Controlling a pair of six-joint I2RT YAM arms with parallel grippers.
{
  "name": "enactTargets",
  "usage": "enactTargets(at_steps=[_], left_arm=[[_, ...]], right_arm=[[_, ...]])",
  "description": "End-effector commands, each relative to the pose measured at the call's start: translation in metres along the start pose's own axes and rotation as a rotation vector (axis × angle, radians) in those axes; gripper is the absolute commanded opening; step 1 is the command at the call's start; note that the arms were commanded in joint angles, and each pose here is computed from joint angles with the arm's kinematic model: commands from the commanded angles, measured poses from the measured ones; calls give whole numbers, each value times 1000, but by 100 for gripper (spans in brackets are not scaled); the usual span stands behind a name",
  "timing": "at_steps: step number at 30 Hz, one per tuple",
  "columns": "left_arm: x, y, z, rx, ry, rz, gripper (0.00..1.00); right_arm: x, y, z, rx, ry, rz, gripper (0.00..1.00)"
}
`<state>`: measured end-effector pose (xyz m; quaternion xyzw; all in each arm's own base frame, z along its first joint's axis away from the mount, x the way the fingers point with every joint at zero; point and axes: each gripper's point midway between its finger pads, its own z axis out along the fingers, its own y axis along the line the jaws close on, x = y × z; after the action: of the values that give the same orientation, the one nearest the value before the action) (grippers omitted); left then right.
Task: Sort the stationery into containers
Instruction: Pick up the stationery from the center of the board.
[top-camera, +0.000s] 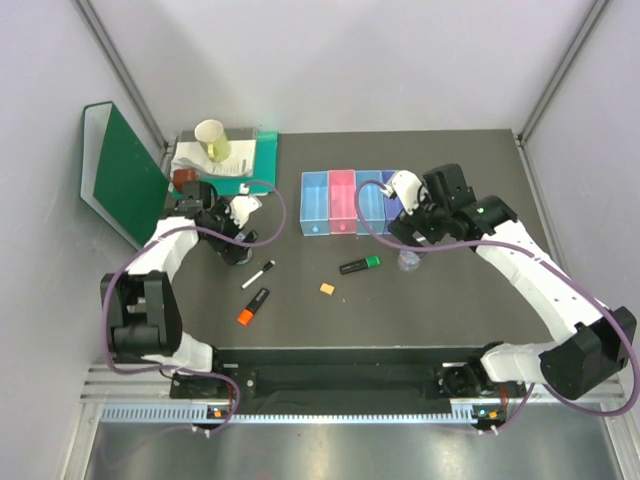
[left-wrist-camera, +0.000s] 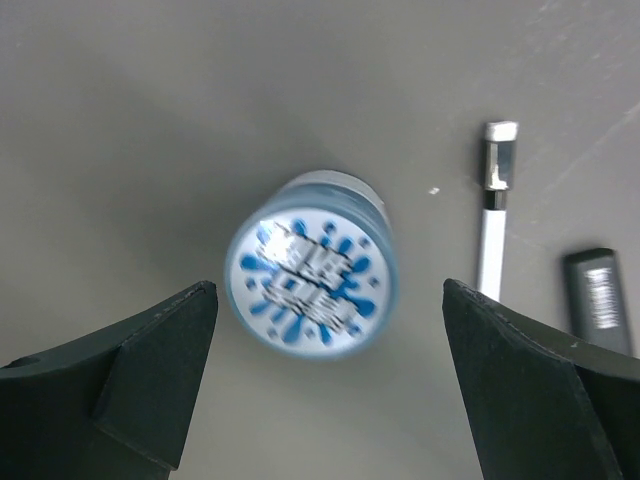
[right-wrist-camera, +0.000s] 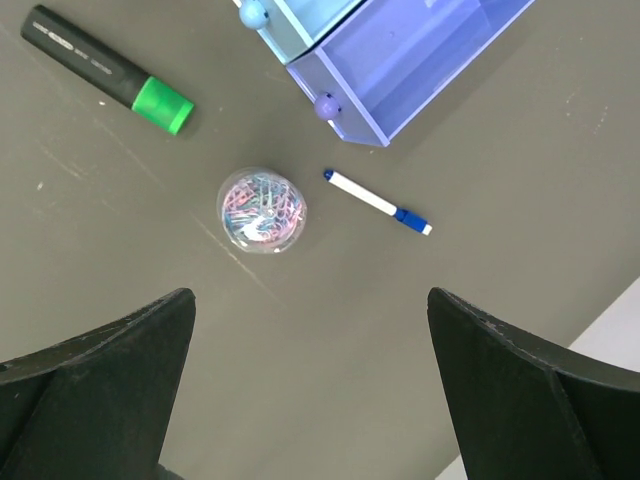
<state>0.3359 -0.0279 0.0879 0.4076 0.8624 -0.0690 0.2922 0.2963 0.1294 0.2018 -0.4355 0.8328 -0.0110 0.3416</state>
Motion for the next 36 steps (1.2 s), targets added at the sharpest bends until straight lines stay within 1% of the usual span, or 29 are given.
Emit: enactTargets(at_steps=[1, 5, 7, 9, 11, 14, 15, 17, 18, 19, 21, 22, 24, 25, 28, 29, 31, 35, 36], left_arm=[[-10, 17, 7, 20, -7, 69, 99], [-8, 22, 16, 41, 4, 78, 99], [-6, 22, 21, 61, 14, 85, 99], [-6, 21, 22, 78, 17, 91, 97], [-4, 19, 25, 96, 25, 87, 93], [-5, 18, 24, 110, 24, 84, 77], [-5, 16, 23, 118, 22, 81, 66], [-9, 15, 20, 118, 14, 75, 61], [-10, 13, 17, 124, 11, 77, 55], [-10, 12, 15, 126, 10, 73, 52], [-14, 12, 10, 125, 3, 71, 50], [-15, 9, 6, 132, 3, 71, 45], [-23, 12, -2, 121, -10, 74, 40], [-24, 10, -5, 128, -8, 65, 34], [-40, 12, -20, 124, -38, 61, 28], [-51, 17, -28, 109, -60, 68, 24], [-63, 18, -38, 104, -90, 74, 23], [-103, 21, -64, 96, -197, 100, 18], [-110, 19, -66, 101, -212, 104, 15]], right_arm=[[6, -5, 0, 28, 10, -41, 100], [25, -6, 11, 2, 51, -38, 100], [35, -14, 17, 3, 72, -42, 100], [49, -22, 25, -17, 92, -22, 100], [59, -32, 30, -19, 110, -36, 100], [77, -58, 38, 1, 135, -45, 99], [81, -64, 44, -6, 152, -94, 100], [89, -73, 49, -6, 179, -121, 100], [95, -74, 55, -31, 205, -168, 100], [97, -75, 58, -39, 215, -184, 100], [101, -80, 67, -61, 237, -248, 100], [102, -82, 71, -65, 242, -272, 100], [105, -91, 80, -53, 259, -338, 100], [107, -94, 84, -53, 265, -360, 100], [108, -104, 96, -52, 272, -430, 100], [111, -107, 99, -54, 279, -440, 100], [114, -116, 105, -35, 297, -474, 100], [123, -126, 114, -27, 313, -515, 100], [123, -130, 116, -16, 312, -542, 100]])
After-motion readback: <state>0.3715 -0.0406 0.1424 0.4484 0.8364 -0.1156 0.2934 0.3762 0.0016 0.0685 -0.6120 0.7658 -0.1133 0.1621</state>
